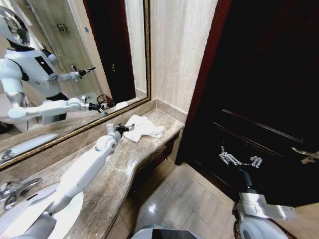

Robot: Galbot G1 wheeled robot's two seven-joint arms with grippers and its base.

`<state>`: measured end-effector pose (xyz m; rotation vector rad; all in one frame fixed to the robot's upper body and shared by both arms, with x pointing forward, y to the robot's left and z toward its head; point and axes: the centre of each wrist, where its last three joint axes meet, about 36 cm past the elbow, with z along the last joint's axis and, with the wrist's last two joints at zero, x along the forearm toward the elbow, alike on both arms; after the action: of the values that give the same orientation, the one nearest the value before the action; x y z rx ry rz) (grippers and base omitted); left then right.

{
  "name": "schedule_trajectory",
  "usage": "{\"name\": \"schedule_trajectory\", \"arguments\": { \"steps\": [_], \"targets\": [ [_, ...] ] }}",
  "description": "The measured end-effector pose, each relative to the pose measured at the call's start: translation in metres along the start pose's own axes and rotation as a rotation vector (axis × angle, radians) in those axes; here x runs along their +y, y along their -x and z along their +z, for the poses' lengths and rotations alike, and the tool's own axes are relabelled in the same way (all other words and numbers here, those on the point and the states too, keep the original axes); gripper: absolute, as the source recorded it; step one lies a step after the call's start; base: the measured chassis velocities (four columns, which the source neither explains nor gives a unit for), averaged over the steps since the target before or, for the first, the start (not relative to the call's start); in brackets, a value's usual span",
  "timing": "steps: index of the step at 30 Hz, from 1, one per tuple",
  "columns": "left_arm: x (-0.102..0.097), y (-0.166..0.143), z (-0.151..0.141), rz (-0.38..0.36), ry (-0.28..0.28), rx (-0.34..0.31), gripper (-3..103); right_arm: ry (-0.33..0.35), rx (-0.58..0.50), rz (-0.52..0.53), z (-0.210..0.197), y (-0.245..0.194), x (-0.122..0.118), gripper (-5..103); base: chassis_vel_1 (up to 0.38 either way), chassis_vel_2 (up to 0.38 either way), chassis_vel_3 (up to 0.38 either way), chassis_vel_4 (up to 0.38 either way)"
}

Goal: Discard the used towel into the hamper.

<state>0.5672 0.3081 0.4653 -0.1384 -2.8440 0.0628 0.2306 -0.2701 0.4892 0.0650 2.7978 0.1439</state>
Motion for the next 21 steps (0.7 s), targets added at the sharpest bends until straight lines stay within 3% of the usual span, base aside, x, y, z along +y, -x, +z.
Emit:
{"name": "schedule_trajectory", "arguments": {
  "steps": [6,12,16,20,21],
  "targets": [
    [0.012,0.021,0.004,-0.038,0.006,0.011,100,0.002,0.007,-0.006,0.004,0.000,0.000,100,0.000,0.000,0.000,0.000],
    [0.027,0.039,0.005,-0.040,-0.030,0.012,100,0.002,0.010,-0.021,0.007,0.003,-0.002,100,0.000,0.000,0.000,0.000],
    [0.026,0.049,0.004,-0.023,-0.087,0.023,100,0.005,0.012,-0.025,0.008,0.004,-0.003,100,0.000,0.000,0.000,0.000],
    [0.021,0.058,0.006,0.001,-0.095,0.030,103,0.005,0.013,-0.027,0.008,0.004,-0.003,100,0.000,0.000,0.000,0.000],
    [0.020,0.060,0.006,0.013,-0.100,0.026,100,0.006,0.013,-0.028,0.008,0.004,-0.003,100,0.000,0.000,0.000,0.000]
  ]
}}
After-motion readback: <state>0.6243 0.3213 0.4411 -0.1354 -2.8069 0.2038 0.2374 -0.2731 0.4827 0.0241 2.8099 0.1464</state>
